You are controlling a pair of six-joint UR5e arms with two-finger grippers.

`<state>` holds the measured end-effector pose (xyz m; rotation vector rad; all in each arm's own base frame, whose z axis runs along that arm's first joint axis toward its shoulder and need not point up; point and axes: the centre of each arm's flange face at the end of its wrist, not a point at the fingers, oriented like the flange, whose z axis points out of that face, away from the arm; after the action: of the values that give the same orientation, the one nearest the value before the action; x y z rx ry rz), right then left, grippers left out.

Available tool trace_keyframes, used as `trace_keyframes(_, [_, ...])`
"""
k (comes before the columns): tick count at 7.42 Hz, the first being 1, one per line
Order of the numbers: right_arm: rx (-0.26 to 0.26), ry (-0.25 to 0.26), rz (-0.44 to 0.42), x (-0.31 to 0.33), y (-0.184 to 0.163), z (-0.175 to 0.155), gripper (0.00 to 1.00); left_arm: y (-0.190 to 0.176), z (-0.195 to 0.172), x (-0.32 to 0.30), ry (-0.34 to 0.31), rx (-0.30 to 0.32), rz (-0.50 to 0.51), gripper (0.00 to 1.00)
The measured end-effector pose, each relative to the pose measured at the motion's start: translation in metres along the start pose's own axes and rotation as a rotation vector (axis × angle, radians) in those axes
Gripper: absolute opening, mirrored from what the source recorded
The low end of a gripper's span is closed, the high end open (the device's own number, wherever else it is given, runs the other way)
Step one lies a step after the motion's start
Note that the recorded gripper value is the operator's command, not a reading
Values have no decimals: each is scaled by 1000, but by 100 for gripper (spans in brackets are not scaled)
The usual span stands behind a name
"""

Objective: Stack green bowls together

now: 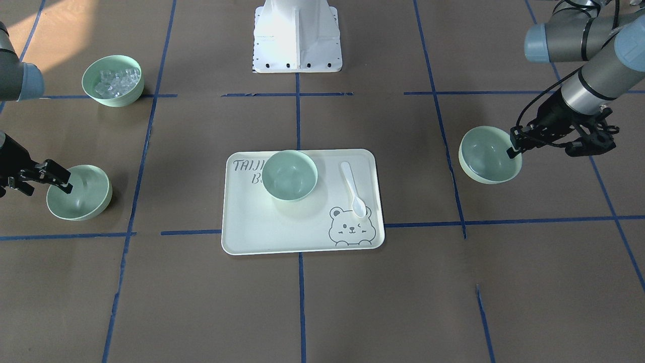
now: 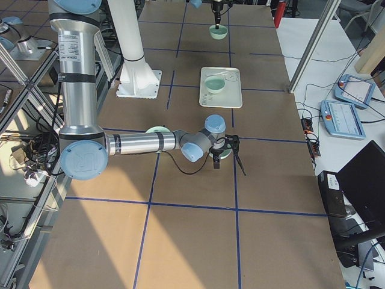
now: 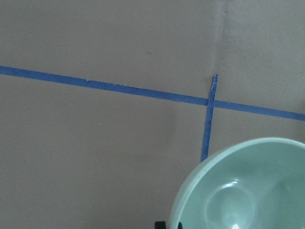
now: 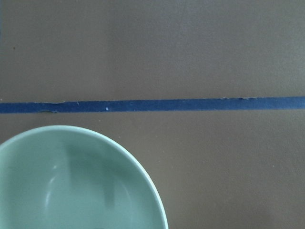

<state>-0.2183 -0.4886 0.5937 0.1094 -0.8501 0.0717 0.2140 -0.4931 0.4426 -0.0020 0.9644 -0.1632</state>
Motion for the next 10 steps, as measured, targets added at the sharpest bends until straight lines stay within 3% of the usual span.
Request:
trace_keyframes(4, [-4,-23,-17,-16,-9,2,0,-10,-8,29,28,23,-68,0])
trace_keyframes(7, [-35,-70,-17,-20,-11,-6,0,-13,-12,111,104,19,-189,0])
trace_keyframes(10, [-35,-175,11,-20,-40,-50,0,14,12,224,153,-23,-304,0])
